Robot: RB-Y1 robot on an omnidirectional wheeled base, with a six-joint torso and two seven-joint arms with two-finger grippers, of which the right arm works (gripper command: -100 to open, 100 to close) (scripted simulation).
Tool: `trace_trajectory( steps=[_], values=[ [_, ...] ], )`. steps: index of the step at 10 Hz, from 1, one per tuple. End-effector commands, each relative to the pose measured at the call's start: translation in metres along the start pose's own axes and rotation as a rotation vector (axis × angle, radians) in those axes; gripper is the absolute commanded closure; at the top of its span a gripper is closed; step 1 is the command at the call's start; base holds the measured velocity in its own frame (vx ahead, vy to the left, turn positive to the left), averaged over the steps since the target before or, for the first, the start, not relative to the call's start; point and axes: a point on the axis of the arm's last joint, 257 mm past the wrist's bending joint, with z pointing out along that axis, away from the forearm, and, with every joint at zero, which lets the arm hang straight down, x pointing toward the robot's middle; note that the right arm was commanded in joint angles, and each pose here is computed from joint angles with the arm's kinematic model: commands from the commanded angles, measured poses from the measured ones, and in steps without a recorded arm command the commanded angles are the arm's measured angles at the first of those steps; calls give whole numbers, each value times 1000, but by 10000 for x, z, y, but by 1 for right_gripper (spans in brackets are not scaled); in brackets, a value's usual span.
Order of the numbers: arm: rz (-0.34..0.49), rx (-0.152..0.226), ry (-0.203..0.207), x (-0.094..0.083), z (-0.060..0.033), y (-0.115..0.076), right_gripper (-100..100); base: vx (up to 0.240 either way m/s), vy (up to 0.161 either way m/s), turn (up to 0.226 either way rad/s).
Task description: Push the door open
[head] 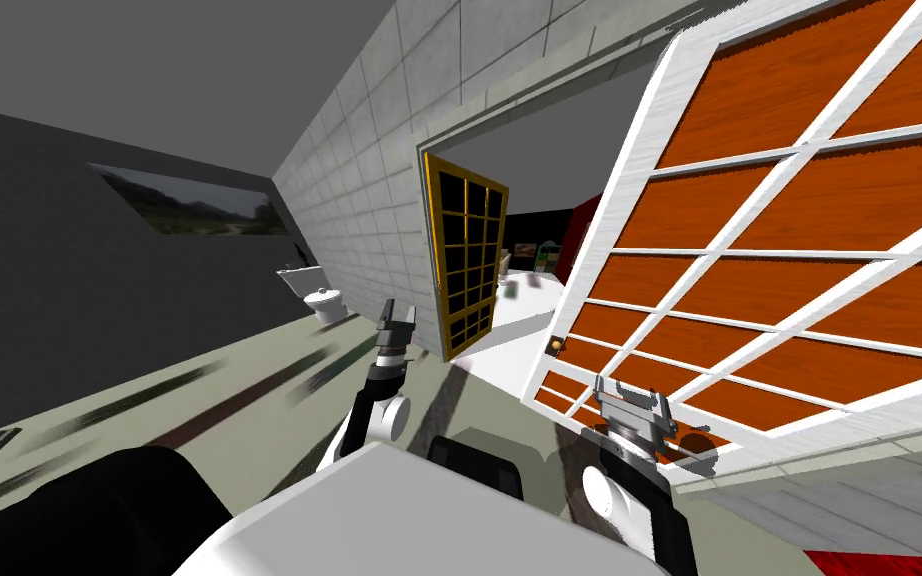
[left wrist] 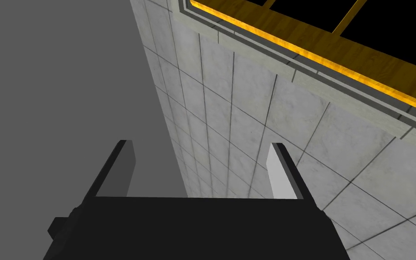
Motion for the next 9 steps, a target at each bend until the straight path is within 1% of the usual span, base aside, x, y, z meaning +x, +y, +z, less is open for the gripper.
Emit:
trace_trajectory(
  steps=[1, 2, 6, 7, 8, 9],
  values=[
    [59, -17, -45, -183, -41, -3, -100, -10, -121, 352],
    [80, -23, -62, -253, -61, -9, -100, -9, -115, 342],
    [162, -54, -131, -530, -156, -33, -100, -17, -100, 191],
    [201, -71, -165, -659, -212, -47, -100, -8, -143, 330],
    [220, -80, -182, -722, -243, -54, -100, -13, -154, 293],
    [257, -99, -215, -848, -307, -68, -100, -32, -142, 344]
  ],
)
